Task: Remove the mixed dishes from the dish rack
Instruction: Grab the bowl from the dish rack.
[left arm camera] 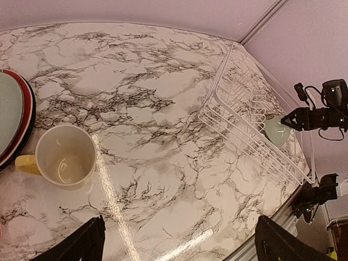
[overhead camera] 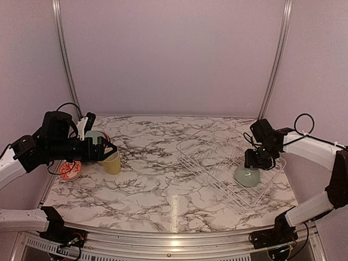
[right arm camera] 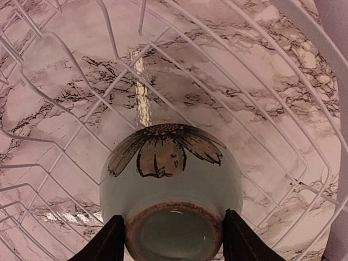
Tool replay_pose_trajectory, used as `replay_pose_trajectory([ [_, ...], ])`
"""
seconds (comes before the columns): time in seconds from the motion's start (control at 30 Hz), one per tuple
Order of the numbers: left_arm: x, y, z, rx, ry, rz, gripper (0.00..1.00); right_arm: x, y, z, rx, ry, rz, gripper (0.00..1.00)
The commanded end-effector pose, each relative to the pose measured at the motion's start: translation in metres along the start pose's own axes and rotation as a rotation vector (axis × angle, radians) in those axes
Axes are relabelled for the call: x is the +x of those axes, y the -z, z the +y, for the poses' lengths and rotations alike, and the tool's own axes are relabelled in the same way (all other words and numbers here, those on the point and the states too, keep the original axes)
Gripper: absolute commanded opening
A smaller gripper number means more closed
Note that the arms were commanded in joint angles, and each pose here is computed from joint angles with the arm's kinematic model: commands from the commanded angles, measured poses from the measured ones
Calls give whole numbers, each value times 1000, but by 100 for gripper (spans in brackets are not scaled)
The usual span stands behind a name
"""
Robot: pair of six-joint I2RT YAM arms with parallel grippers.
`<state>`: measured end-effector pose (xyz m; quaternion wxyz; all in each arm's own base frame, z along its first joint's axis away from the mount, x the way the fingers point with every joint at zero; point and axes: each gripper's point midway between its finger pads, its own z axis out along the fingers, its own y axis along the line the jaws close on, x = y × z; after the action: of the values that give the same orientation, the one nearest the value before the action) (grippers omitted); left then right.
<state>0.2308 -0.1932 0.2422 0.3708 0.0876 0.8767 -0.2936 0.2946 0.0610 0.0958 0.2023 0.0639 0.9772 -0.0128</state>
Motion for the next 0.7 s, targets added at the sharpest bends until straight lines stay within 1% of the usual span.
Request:
replay_pose_trajectory([
  [0.0, 3, 0, 0, 10, 9, 1, 99, 10, 0, -3, -2, -17, 31, 57],
  [0.1, 2, -1, -1, 13, 16, -3, 99, 9, 3, -3, -5, -17, 23, 51],
  [0.33, -1, -2, -7, 40, 34, -9, 99, 0, 13, -3, -25, -33, -39, 45],
  [0.47, -2, -1, -10, 52, 50, -8, 99, -9, 22, 2, -58, -56, -85, 39],
  [0.67, -4, 0, -12, 68, 72, -15, 99, -21, 36, 6, -101, -75, -150, 33],
])
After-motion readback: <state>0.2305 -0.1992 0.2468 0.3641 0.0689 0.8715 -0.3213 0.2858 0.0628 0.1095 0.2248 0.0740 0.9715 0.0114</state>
